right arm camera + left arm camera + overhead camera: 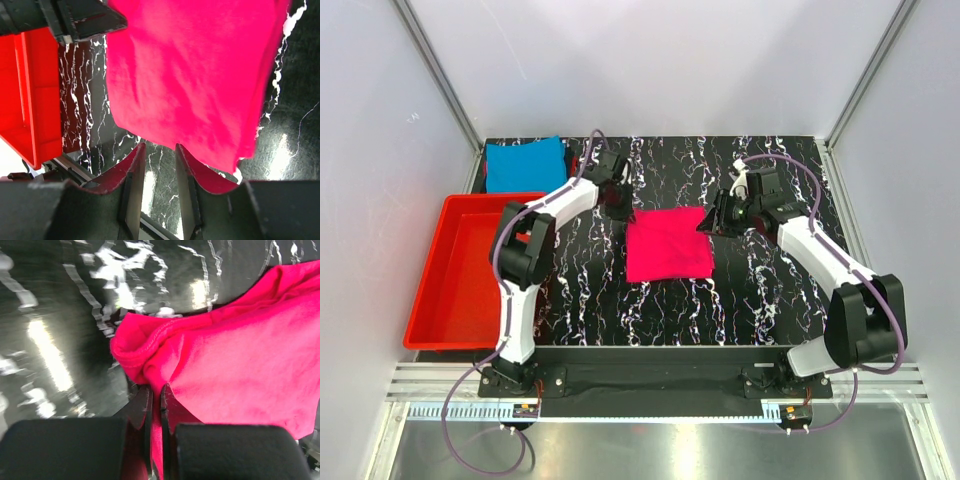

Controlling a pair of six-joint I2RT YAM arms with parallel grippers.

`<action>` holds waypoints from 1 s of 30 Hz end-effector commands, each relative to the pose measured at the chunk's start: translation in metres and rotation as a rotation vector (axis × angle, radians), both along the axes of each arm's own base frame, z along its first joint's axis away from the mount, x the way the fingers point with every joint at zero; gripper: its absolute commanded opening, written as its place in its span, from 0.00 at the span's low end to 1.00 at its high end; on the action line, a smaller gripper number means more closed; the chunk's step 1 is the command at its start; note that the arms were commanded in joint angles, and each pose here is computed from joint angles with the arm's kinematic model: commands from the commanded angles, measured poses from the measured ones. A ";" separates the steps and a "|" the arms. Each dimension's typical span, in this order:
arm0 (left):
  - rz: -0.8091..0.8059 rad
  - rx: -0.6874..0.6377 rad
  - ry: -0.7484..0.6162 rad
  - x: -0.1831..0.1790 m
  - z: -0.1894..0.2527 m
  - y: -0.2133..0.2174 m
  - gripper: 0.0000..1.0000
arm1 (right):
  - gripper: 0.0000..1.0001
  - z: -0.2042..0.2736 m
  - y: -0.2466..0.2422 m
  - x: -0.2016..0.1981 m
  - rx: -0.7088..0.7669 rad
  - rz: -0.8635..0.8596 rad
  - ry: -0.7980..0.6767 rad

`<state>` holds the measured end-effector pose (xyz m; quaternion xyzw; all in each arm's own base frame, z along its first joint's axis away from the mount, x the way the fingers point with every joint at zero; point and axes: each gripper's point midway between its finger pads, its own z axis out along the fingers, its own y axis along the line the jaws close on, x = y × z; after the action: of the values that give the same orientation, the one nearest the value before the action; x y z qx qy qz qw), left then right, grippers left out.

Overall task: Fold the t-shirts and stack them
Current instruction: Neatly place the folded tshirt to the corner

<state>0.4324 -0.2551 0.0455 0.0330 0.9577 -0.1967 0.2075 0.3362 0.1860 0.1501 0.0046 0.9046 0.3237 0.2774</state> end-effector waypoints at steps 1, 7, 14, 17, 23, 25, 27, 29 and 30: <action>0.016 0.071 -0.188 0.023 0.071 0.021 0.00 | 0.38 0.020 0.004 0.002 0.029 0.010 -0.080; 0.054 0.245 -0.236 0.033 0.096 0.053 0.00 | 0.39 0.023 0.004 0.003 0.027 0.021 -0.093; 0.095 0.387 -0.319 0.056 0.125 0.103 0.00 | 0.39 0.026 0.006 0.005 0.043 0.019 -0.112; 0.130 0.414 -0.367 0.074 0.147 0.127 0.00 | 0.40 0.027 0.005 0.008 0.038 0.015 -0.128; 0.149 0.454 -0.482 0.103 0.204 0.159 0.00 | 0.40 0.027 0.001 0.013 0.010 0.000 -0.153; 0.162 0.486 -0.519 0.111 0.218 0.175 0.00 | 0.40 0.024 -0.001 0.014 -0.011 0.003 -0.150; 0.147 0.524 -0.581 0.120 0.236 0.187 0.00 | 0.40 0.023 -0.004 0.016 -0.031 -0.001 -0.148; 0.158 0.564 -0.648 0.133 0.251 0.205 0.00 | 0.40 0.024 -0.006 0.017 -0.049 -0.001 -0.161; 0.167 0.573 -0.667 0.138 0.254 0.211 0.00 | 0.40 0.023 -0.008 0.018 -0.059 -0.010 -0.165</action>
<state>0.5492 -0.0654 0.2675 0.0522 0.8870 0.0684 0.4536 0.3443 0.1827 0.1544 -0.0090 0.8973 0.3139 0.3102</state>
